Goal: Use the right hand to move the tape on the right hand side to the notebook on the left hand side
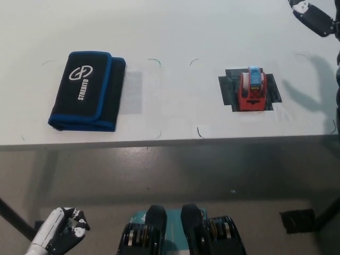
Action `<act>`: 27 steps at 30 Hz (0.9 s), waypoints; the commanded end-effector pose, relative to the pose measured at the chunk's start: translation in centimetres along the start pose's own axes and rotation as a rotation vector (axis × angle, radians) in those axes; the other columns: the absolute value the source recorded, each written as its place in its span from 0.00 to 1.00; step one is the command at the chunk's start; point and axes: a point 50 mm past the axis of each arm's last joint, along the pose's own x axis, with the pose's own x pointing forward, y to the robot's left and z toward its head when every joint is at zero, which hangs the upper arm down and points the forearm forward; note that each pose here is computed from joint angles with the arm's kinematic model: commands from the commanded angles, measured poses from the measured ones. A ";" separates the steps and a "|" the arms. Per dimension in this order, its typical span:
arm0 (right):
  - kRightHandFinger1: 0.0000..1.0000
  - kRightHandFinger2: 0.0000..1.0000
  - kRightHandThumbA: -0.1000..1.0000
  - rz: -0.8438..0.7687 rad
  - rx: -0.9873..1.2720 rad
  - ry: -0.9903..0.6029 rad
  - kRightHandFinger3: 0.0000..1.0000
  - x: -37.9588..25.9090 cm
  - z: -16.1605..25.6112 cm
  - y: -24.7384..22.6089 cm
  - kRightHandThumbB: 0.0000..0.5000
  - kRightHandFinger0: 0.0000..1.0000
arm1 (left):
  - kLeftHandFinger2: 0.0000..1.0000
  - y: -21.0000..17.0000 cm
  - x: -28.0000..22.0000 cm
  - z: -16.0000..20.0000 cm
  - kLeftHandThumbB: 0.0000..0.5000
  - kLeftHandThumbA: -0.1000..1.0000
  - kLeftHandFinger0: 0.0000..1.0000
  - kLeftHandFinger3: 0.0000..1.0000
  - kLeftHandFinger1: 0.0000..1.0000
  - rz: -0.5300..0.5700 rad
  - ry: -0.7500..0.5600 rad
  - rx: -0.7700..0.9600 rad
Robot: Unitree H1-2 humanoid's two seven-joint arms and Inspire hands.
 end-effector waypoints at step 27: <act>1.00 1.00 0.81 0.099 0.158 0.291 1.00 -0.2 -7.1 8.9 1.00 1.00 | 0.35 0.2 0.1 0.2 0.39 0.10 0.03 0.65 0.14 0.020 -0.038 -0.021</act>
